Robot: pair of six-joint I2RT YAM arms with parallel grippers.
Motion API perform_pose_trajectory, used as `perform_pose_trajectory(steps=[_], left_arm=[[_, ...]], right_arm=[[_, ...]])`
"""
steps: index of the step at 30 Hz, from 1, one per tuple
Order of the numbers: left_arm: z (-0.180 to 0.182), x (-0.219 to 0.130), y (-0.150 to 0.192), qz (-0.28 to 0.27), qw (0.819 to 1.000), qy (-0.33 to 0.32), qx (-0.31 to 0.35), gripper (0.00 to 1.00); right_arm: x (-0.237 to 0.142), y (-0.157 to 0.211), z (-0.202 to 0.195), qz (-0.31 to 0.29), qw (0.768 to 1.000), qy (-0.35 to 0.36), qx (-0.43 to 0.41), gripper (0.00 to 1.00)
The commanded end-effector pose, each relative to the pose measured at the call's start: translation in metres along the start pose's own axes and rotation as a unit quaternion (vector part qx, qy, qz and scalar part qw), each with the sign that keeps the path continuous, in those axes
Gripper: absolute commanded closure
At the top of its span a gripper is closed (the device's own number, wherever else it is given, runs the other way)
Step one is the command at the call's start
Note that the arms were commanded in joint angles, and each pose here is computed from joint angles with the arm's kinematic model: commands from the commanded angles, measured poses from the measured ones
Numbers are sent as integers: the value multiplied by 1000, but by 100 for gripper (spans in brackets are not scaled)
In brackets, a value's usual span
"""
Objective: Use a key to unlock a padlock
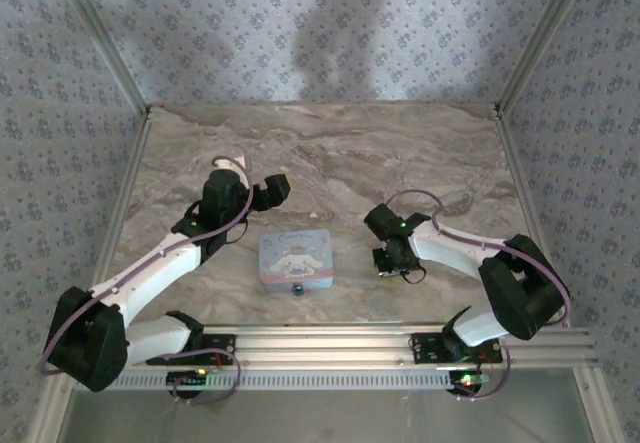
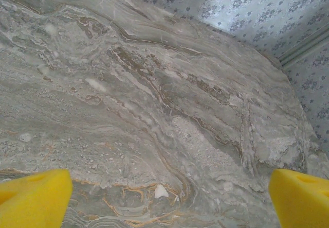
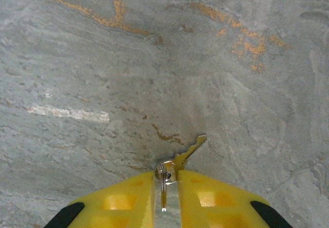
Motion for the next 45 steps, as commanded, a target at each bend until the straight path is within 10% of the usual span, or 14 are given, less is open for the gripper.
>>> perform_pose_trajectory(steps=[1,11,23,29,39,45], left_arm=[[-12,-9,-12,-19,1000,11,12,2],[-12,-10,-12,-18,1000,12,13,2],[-39,-14,-21,10,998,54,-18,2],[-70,-23,-31,34,992,119,-25,8],[-114,-44,-35,60,977,205,6,18],[-135,-50,-28,77,966,243,35,21]], right_arm=[[6,-2,-3,2,1000,15,7,81],[0,-6,-10,-21,999,36,2,99],[-77,-50,-10,-223,971,42,-72,100],[-146,-74,-2,-393,904,47,-160,100],[-207,-65,33,-569,706,80,-415,100],[-212,-62,39,-576,668,99,-461,100]])
Point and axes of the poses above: each hand's point on the last joint's axis, 136 mm out from that joint toward the fingers, its own x axis out along the fingers, its own z axis along the line the jaws close on, y = z × x, the point moved 4 cm from there along -x, back along the fingers, and after that the axes turned 7 degrees about -x, right-handed, at the moved point
